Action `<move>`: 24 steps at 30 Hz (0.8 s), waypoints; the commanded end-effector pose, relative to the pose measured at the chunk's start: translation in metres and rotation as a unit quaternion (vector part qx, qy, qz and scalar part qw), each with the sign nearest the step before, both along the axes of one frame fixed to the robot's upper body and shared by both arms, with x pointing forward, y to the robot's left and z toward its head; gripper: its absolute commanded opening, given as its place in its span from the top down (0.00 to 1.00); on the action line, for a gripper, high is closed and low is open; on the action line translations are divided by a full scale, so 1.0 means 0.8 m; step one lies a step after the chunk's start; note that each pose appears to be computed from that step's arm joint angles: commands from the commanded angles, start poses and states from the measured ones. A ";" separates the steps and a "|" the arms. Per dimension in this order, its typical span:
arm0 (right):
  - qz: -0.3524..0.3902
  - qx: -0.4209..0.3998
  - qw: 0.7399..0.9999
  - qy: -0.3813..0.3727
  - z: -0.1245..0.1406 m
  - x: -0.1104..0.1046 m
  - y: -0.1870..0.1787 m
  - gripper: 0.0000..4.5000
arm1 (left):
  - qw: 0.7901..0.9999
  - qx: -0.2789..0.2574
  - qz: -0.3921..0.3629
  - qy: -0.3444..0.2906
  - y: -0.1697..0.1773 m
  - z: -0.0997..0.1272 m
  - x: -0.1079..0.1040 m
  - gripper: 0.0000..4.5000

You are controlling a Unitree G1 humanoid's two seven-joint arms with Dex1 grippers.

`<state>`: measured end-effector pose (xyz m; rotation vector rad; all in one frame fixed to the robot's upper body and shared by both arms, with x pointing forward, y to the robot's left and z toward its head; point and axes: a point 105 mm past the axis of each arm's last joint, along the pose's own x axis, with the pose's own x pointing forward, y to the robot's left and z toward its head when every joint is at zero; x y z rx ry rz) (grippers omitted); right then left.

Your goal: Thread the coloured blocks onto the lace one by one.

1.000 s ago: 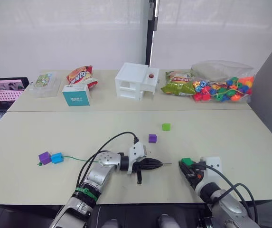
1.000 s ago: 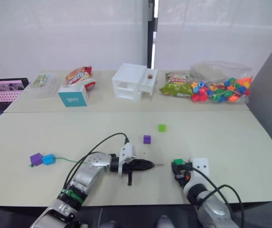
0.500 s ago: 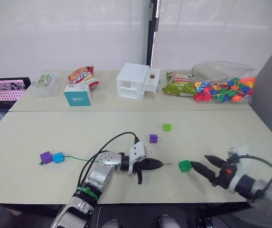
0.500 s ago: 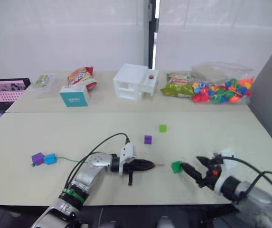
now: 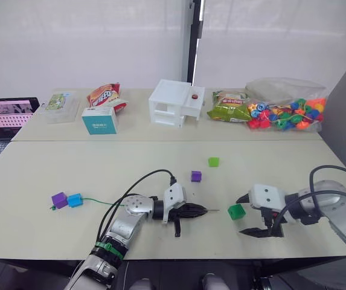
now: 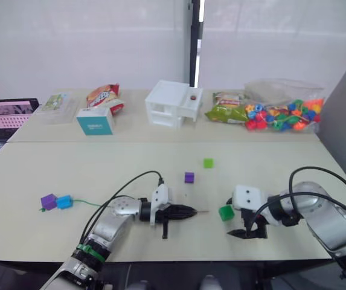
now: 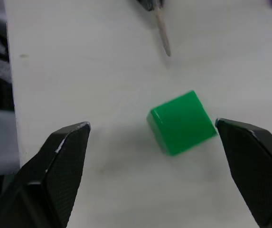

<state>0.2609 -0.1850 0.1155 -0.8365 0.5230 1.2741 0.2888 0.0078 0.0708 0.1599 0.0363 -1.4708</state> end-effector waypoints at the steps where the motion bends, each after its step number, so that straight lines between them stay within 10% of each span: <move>1: 0.049 -0.049 0.997 -0.033 -0.002 0.017 -0.001 0.01 | 1.000 -0.001 0.002 -0.016 -0.001 0.006 0.000 1.00; 7: 0.075 -0.077 0.994 -0.034 -0.015 0.030 0.000 0.01 | 1.000 0.001 0.003 -0.018 -0.001 0.005 -0.002 1.00; 17: 0.030 -0.039 0.999 0.005 -0.008 0.032 0.009 0.73 | 1.000 0.003 0.004 -0.030 -0.005 0.005 0.001 1.00; 24: -0.035 0.005 0.999 0.041 -0.009 0.029 0.032 0.74 | 0.999 0.002 -0.001 -0.032 -0.007 0.006 0.000 1.00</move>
